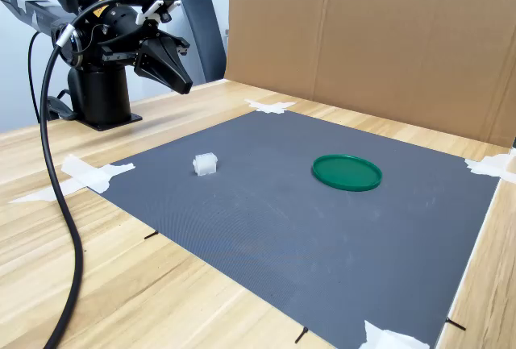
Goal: Grasp a white terminal and put it in the green lid.
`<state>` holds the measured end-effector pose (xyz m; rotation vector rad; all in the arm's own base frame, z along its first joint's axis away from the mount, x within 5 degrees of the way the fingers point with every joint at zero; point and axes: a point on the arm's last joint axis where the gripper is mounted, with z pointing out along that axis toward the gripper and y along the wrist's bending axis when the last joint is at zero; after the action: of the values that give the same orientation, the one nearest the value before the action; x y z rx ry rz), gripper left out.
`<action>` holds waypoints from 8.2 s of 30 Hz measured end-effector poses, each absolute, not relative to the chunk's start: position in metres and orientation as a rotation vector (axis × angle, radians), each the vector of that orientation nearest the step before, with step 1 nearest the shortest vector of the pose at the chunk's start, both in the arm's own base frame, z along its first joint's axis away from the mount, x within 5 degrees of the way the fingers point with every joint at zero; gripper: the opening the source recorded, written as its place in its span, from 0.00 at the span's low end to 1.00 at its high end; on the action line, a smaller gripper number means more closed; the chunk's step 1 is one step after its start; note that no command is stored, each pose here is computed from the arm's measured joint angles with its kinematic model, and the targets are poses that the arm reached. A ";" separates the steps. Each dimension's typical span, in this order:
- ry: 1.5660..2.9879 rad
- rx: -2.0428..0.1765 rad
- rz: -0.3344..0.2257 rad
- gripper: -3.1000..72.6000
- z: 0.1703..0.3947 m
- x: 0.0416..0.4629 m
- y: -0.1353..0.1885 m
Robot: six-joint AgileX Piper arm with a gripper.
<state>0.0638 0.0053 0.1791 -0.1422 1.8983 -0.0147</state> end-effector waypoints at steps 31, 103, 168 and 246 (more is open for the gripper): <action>2.173 -0.200 0.041 0.00 0.224 0.084 0.010; 2.633 -0.794 -0.079 0.73 0.339 0.218 0.007; 2.577 -1.609 -0.233 0.67 0.188 0.252 -0.024; 2.608 -1.367 -0.071 0.52 0.190 0.378 0.094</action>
<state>0.3782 0.0940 0.1896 -1.3670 2.6079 -0.0707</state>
